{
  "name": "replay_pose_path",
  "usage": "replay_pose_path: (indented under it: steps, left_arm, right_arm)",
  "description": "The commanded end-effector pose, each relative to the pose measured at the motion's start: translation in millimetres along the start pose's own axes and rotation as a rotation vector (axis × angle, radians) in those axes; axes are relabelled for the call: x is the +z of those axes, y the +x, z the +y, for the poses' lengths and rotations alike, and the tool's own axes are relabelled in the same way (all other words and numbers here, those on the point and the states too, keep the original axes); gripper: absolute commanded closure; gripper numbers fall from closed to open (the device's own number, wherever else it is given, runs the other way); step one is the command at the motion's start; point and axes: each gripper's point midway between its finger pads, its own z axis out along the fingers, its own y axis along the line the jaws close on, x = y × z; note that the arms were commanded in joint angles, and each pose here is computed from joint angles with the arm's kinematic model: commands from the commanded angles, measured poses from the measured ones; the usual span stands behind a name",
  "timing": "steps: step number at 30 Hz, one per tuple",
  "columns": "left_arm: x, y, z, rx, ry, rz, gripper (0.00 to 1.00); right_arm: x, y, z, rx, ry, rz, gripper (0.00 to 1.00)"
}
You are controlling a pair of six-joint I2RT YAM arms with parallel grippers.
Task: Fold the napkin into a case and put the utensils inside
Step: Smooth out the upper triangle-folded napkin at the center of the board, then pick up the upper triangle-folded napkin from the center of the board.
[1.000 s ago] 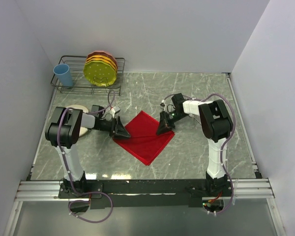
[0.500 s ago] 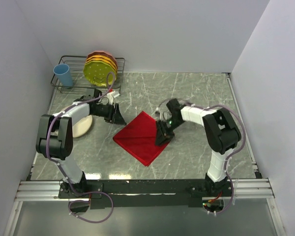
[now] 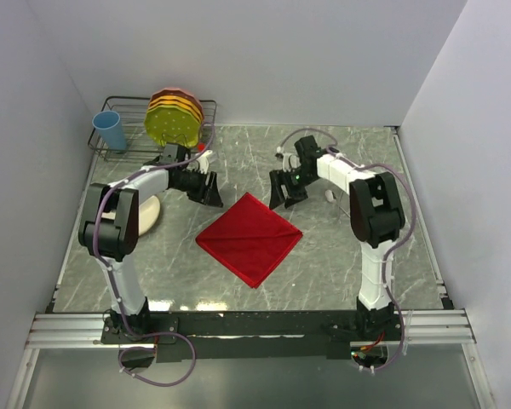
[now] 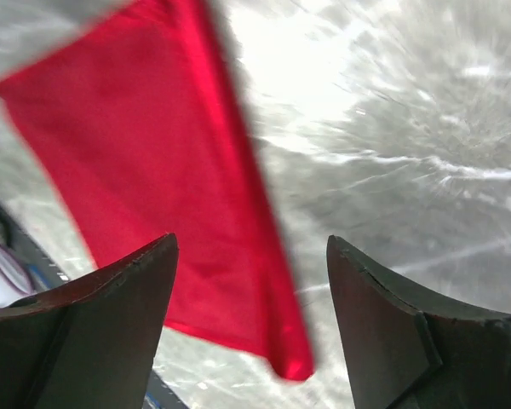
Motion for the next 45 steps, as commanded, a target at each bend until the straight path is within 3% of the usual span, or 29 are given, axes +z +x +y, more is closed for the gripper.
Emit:
replay_pose_path:
  steps: [1, 9, 13, 18, 21, 24, 30, 32, 36, 45]
  left_arm:
    - [9.4, -14.7, 1.7, 0.034, -0.012, -0.005, 0.43]
    - [38.7, -9.2, -5.1, 0.012, 0.091, 0.051, 0.44]
    - [51.1, -15.0, -11.2, -0.004, 0.146, 0.047, 0.46]
    - [65.7, -15.5, -32.8, 0.021, 0.237, 0.067, 0.48]
    - [75.3, -7.2, -46.5, 0.033, 0.288, 0.103, 0.48]
    - [84.9, 0.0, -55.4, 0.049, 0.31, 0.131, 0.48]
    - [104.8, 11.0, -55.6, 0.075, 0.295, 0.17, 0.5]
    - [108.0, 12.1, -56.7, 0.097, 0.294, 0.176, 0.54]
    - [108.9, 6.1, -61.6, 0.143, 0.296, 0.156, 0.73]
    - [95.6, -11.8, -80.6, 0.266, 0.317, 0.073, 0.93]
  right_arm:
    - [10.2, 20.6, -5.7, 0.008, 0.008, 0.068, 0.25]
    - [12.8, 84.7, 14.1, 0.065, -0.08, 0.16, 0.49]
    - [12.6, 124.4, 30.1, 0.097, -0.117, 0.218, 0.55]
    - [9.2, 148.6, 47.1, 0.13, -0.166, 0.244, 0.54]
    - [5.8, 156.4, 51.3, 0.169, -0.174, 0.261, 0.43]
    - [-6.5, 146.6, 50.0, 0.171, -0.167, 0.226, 0.36]
    - [-32.5, 103.1, 22.3, 0.185, -0.108, 0.1, 0.34]
    - [-32.8, 92.1, 9.8, 0.165, -0.095, 0.075, 0.34]
    - [-29.4, 59.6, -2.1, 0.12, -0.078, 0.017, 0.34]
    - [-0.8, 20.0, -16.4, 0.094, -0.134, -0.013, 0.29]
